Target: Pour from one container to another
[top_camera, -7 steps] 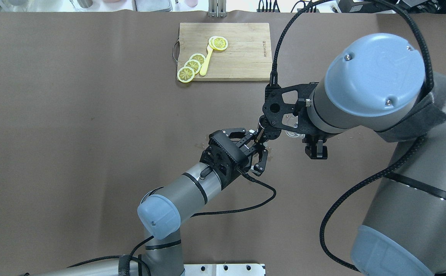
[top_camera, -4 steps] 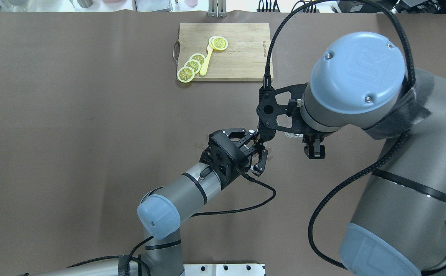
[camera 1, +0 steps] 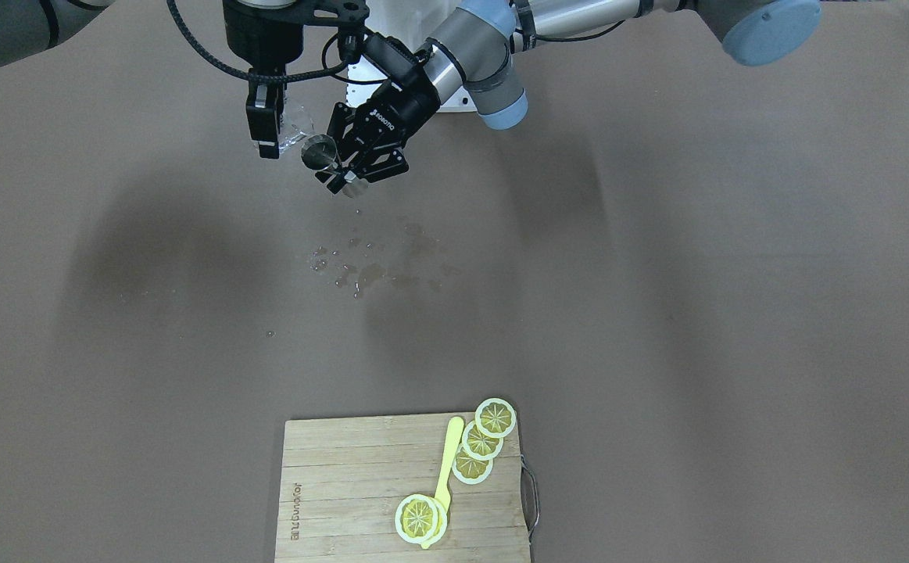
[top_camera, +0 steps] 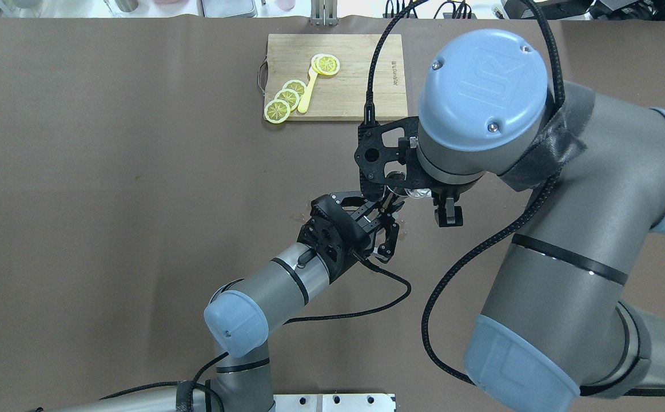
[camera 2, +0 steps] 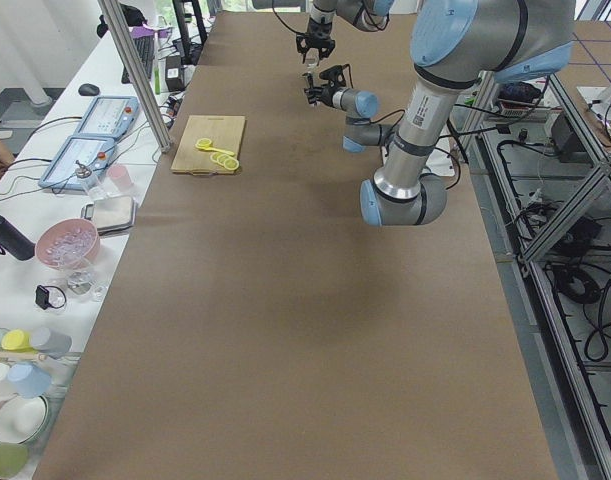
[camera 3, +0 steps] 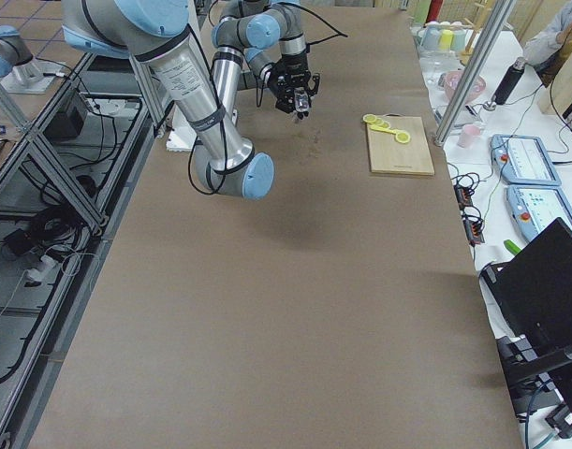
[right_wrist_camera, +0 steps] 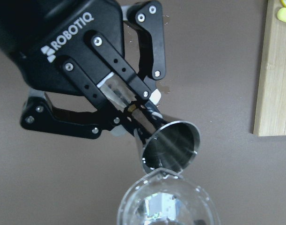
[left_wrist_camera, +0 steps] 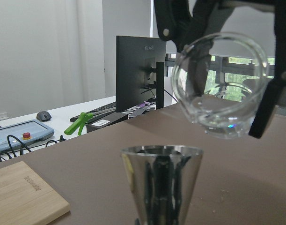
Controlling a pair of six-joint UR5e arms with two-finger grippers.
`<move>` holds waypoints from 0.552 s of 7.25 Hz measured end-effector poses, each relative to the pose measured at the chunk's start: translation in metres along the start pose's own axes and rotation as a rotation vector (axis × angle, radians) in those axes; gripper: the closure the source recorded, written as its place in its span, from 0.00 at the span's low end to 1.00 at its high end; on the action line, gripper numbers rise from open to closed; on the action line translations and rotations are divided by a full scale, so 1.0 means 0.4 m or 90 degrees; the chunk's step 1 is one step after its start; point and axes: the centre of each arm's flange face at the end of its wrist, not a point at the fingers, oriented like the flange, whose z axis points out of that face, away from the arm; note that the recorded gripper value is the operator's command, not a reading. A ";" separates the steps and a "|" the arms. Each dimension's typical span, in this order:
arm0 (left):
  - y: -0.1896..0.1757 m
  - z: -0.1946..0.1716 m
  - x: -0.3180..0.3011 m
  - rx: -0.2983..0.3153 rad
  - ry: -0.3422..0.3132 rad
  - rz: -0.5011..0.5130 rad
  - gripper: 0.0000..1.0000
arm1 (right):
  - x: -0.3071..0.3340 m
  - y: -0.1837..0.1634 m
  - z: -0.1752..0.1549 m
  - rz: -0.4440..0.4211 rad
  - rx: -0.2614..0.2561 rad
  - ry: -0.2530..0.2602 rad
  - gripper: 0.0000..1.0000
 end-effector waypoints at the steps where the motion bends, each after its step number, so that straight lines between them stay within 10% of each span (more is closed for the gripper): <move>1: 0.000 0.000 0.000 0.000 0.000 0.000 1.00 | 0.000 -0.001 -0.005 -0.005 -0.008 -0.004 1.00; 4: -0.002 -0.002 0.000 0.003 0.001 -0.002 1.00 | 0.005 -0.001 -0.031 -0.040 -0.050 -0.006 1.00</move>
